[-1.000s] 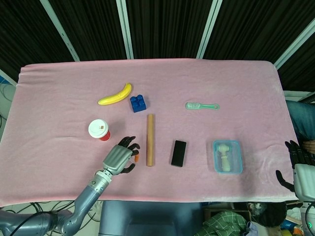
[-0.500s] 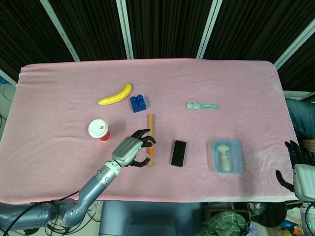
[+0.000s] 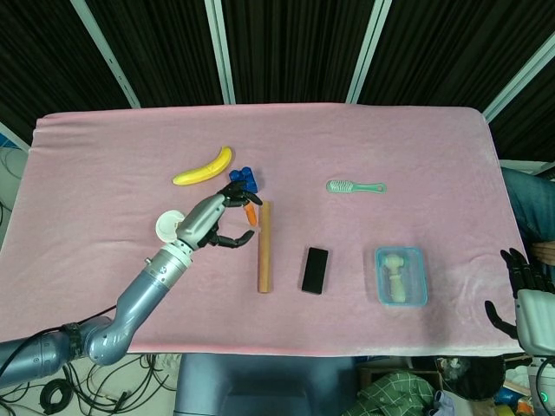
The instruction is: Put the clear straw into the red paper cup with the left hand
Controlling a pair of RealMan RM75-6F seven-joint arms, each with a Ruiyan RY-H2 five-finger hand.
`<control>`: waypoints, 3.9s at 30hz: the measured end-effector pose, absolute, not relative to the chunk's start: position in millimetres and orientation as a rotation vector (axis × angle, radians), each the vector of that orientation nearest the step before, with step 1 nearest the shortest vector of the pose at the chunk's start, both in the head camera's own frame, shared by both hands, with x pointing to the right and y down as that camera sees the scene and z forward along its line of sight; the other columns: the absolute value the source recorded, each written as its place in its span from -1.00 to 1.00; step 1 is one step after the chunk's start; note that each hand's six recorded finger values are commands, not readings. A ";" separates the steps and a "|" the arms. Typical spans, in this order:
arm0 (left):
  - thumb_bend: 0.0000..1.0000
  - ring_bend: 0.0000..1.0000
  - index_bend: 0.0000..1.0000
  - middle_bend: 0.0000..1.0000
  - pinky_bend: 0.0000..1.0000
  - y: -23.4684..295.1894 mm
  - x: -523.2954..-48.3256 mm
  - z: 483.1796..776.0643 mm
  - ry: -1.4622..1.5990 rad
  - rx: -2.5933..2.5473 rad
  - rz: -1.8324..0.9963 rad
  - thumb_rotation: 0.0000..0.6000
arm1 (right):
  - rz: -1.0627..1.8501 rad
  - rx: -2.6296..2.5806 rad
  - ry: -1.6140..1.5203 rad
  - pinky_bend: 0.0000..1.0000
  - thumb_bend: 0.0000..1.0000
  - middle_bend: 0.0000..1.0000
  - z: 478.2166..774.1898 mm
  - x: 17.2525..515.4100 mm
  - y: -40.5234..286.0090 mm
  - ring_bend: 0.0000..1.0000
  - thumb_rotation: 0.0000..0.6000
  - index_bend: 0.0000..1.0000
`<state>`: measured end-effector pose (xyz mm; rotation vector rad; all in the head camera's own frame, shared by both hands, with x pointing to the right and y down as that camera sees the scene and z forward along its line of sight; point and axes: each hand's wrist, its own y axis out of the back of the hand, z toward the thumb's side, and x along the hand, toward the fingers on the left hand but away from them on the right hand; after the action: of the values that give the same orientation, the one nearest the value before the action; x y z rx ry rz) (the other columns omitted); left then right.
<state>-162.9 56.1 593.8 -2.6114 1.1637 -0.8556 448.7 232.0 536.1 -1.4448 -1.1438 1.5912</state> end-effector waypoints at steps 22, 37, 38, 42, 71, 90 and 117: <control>-0.22 -0.91 0.33 -0.40 -0.76 14.8 -227.1 560.0 1.454 -2.745 -0.861 1.00 | 1.594 -1.440 -1.143 -0.60 -0.48 -0.92 535.8 448.9 231.9 -0.68 1.00 -0.89; -0.22 -0.91 0.35 -0.40 -0.76 25.4 -279.9 573.4 1.628 -2.867 -0.858 1.00 | 1.589 -1.435 -1.133 -0.60 -0.48 -0.92 535.5 448.5 231.7 -0.68 1.00 -0.89; -0.22 -0.91 0.35 -0.40 -0.76 25.9 -283.5 574.7 1.631 -2.868 -0.860 1.00 | 1.590 -1.435 -1.134 -0.60 -0.48 -0.92 535.5 448.6 231.7 -0.68 1.00 -0.89; -0.22 -0.91 0.35 -0.40 -0.76 27.8 -293.0 578.2 1.650 -2.879 -0.857 1.00 | 1.590 -1.435 -1.133 -0.60 -0.48 -0.92 535.7 448.7 231.7 -0.68 1.00 -0.89; -0.22 -0.91 0.35 -0.40 -0.73 36.8 -323.3 603.9 1.635 -2.985 -0.800 1.00 | 1.594 -1.433 -1.135 -0.60 -0.48 -0.92 535.9 449.3 231.7 -0.68 1.00 -0.89; -0.22 -0.91 0.36 -0.39 -0.73 30.9 -327.7 613.1 1.580 -3.019 -0.757 1.00 | 1.597 -1.433 -1.135 -0.60 -0.48 -0.92 536.3 449.4 231.9 -0.68 1.00 -0.89; -0.22 -0.91 0.36 -0.38 -0.73 30.4 -330.3 621.8 1.578 -3.046 -0.738 1.00 | 1.604 -1.429 -1.138 -0.60 -0.48 -0.92 536.7 450.8 231.8 -0.68 1.00 -0.89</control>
<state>-330.3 30.4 621.8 -3.0456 1.5779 -0.7376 450.8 231.8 536.7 -1.4290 -1.1376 1.6042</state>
